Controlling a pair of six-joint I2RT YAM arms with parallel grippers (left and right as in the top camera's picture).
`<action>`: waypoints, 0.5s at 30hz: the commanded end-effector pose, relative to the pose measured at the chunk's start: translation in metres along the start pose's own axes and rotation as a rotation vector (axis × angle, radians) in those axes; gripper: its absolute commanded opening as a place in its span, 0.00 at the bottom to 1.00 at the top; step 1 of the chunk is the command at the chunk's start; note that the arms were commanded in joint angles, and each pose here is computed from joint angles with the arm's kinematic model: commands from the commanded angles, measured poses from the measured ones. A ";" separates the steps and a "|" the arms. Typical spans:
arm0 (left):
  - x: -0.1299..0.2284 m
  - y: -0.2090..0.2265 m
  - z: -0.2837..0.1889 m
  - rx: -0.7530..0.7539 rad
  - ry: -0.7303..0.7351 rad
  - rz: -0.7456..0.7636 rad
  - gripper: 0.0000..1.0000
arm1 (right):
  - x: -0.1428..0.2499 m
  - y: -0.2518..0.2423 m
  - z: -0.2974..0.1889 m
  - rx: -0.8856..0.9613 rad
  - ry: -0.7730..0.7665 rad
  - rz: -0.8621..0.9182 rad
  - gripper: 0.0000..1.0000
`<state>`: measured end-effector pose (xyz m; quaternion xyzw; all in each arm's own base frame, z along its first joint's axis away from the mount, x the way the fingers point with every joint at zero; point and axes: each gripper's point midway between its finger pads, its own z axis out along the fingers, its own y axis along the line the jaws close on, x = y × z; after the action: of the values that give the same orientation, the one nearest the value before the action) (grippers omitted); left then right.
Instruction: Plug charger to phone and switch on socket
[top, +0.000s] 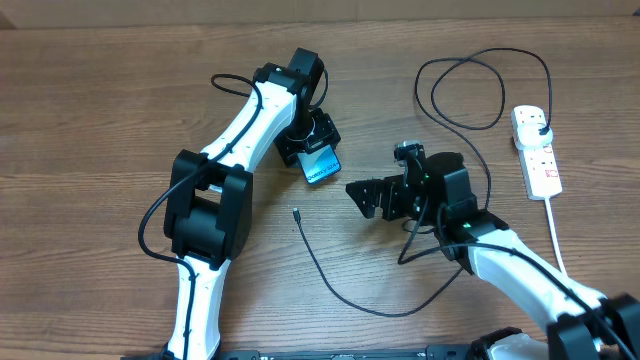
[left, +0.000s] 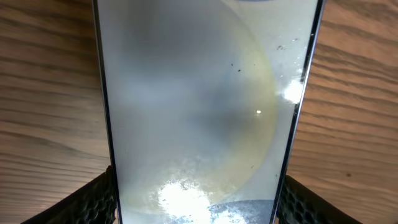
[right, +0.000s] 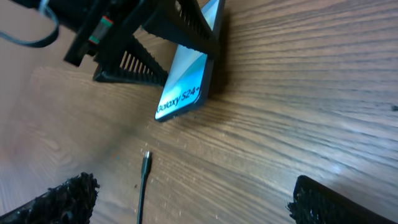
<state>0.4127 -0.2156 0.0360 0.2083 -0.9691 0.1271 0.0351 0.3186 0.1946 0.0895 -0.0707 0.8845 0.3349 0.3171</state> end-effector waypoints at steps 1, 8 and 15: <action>0.001 -0.020 -0.008 0.095 0.034 -0.024 0.34 | -0.013 -0.005 0.012 0.017 -0.041 0.082 0.98; 0.006 -0.031 -0.009 0.151 0.068 -0.053 0.33 | -0.017 -0.001 0.033 0.024 -0.095 0.107 0.97; 0.011 -0.042 -0.012 0.204 0.109 -0.071 0.30 | -0.025 -0.006 0.044 0.134 -0.154 0.122 0.91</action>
<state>0.4157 -0.2455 0.0487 0.2277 -0.9491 0.2084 0.0629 0.3431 0.2201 0.0671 -0.0029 0.8850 0.3234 0.3349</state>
